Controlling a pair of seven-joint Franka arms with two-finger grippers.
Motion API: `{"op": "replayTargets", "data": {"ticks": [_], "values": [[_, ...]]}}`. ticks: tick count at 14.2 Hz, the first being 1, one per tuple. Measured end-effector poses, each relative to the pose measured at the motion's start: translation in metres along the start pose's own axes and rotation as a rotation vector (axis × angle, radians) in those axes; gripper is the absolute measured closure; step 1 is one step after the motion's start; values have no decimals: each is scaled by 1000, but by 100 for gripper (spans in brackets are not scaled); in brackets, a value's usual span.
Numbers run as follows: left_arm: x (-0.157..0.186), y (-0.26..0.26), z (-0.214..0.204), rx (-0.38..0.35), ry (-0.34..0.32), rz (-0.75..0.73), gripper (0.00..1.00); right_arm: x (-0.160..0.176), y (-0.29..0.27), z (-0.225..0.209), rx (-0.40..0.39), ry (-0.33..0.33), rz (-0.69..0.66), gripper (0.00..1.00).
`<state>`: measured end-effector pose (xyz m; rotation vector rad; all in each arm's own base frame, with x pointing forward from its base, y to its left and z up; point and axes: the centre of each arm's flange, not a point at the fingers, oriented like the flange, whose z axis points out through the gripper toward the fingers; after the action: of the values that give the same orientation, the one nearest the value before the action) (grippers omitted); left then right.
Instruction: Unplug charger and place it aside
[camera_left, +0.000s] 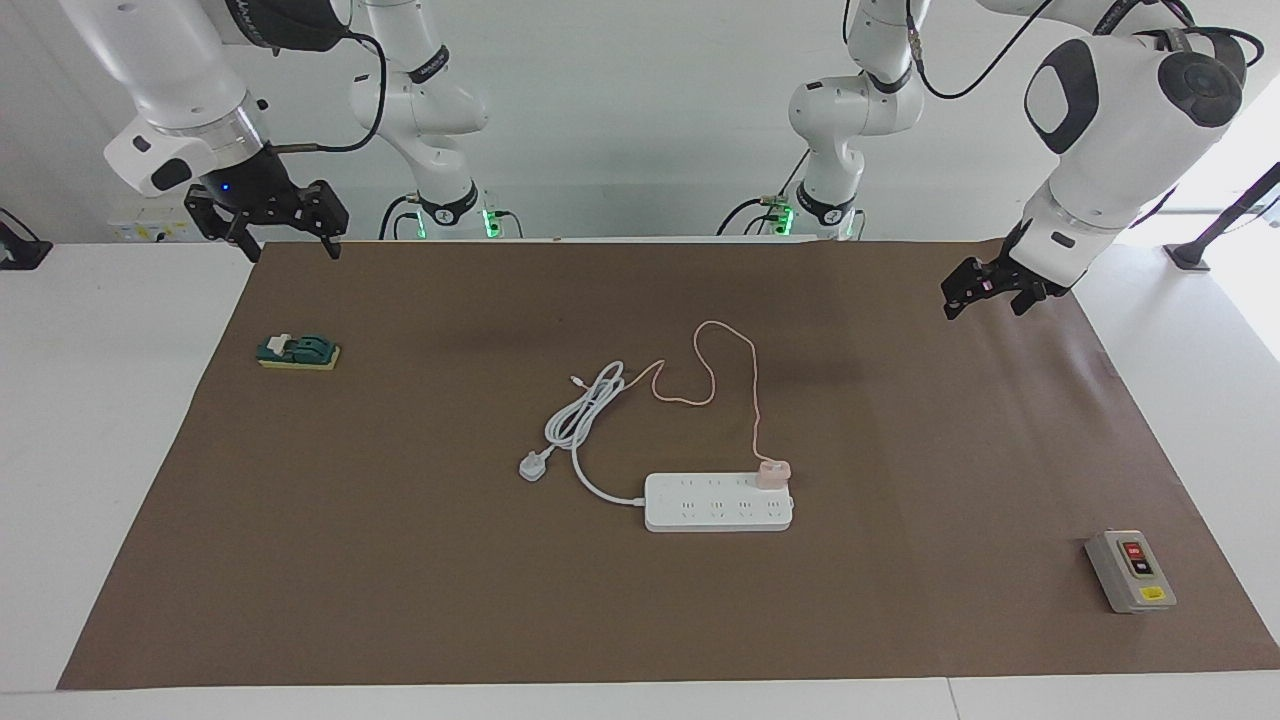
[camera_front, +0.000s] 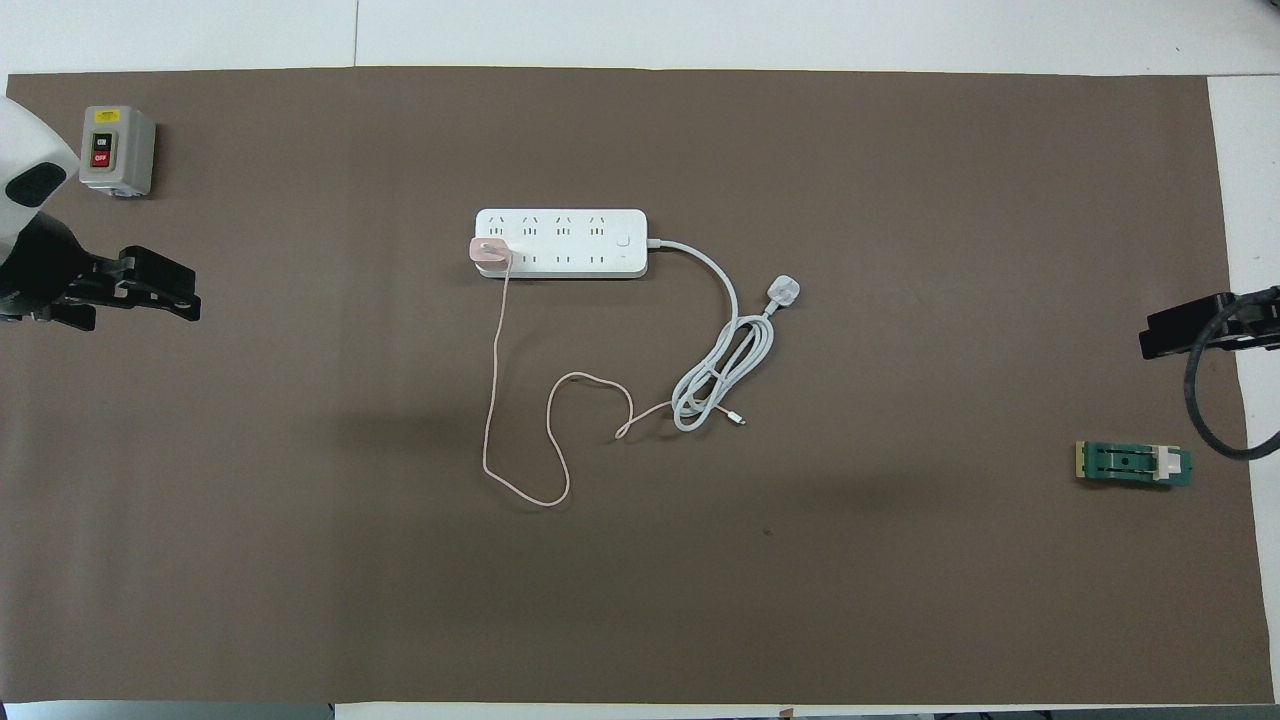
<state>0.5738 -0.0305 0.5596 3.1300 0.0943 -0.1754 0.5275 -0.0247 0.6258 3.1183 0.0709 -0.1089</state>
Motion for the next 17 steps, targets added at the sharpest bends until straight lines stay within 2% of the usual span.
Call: {"op": "replayTargets", "data": {"ticks": [4,7,11,13,17], "values": [[8,20,4,-6,20,-324,0,3,-5,12,6,11,14,0],[21,45,10,-19,38,-597,0,11,-23,40,54,21,128,0],[47,92,27,-57,63,-941,0,17,-90,79,69,8,320,0],[60,106,37,-82,73,-1090,0,26,-119,100,123,-5,417,0],[79,120,79,-65,45,-1192,0,64,-167,158,295,-70,713,0]]}}
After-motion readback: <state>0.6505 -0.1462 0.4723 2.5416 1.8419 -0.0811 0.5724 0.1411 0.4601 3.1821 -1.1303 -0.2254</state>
